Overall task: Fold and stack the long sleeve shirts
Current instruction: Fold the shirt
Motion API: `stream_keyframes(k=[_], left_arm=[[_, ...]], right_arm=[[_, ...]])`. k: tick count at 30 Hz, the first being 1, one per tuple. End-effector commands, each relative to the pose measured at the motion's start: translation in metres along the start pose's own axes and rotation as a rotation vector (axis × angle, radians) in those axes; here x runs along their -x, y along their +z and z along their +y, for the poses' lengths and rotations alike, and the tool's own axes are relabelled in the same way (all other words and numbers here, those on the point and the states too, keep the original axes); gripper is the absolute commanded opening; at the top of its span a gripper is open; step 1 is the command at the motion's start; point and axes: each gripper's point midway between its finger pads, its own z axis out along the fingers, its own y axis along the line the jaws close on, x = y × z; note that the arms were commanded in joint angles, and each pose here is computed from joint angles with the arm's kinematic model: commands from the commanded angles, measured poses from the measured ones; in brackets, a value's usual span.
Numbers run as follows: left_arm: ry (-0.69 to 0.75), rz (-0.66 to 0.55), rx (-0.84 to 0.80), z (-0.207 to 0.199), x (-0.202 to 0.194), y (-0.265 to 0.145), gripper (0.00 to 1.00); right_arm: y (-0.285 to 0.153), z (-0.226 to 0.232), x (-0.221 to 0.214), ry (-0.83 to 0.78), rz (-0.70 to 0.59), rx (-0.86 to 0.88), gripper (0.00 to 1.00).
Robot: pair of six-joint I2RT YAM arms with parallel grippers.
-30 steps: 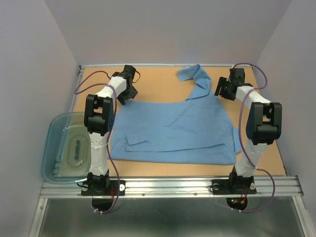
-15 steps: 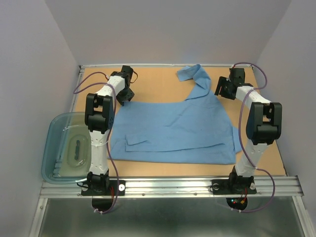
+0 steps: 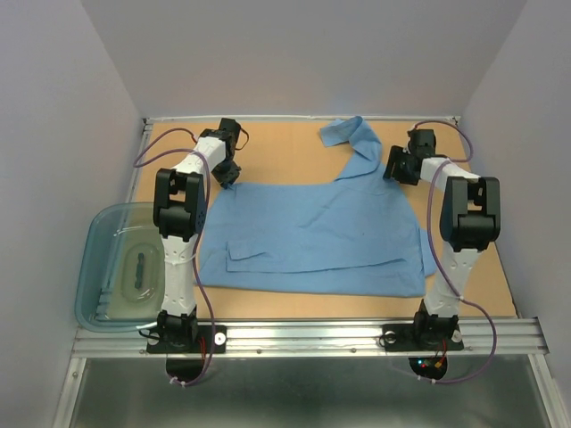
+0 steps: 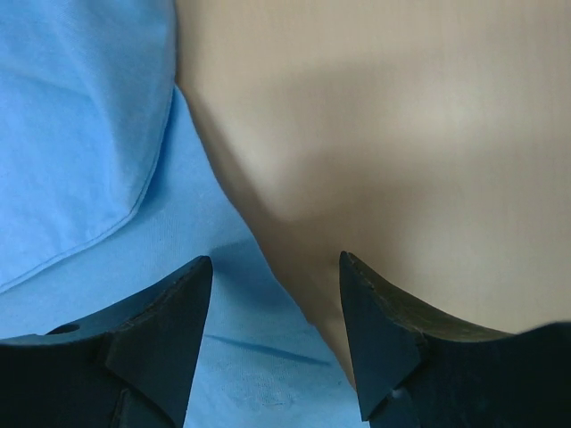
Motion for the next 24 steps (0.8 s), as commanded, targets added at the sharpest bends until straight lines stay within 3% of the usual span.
stream_keyframes(k=[1,6,10,12,16,24], left_arm=[[0.046,0.037,0.066,0.017,-0.01,0.015,0.31],[0.066,0.045,0.073,0.019,-0.013,0.019,0.25],[0.078,0.048,0.078,0.02,-0.014,0.023,0.15],[0.094,0.045,0.083,0.021,-0.014,0.024,0.1],[0.115,0.008,0.112,0.026,-0.006,0.022,0.0],[0.11,-0.102,0.069,0.015,0.028,0.0,0.0]], right_arm=[[0.009,0.01,0.012,-0.014,-0.021,0.07,0.64],[0.012,0.016,0.002,-0.035,0.006,0.119,0.54],[0.011,0.024,0.004,-0.05,0.004,0.166,0.43],[0.01,0.028,0.009,-0.052,-0.005,0.181,0.35],[0.008,0.025,0.022,-0.049,-0.037,0.152,0.04],[-0.014,0.011,0.07,-0.042,-0.159,0.077,0.01]])
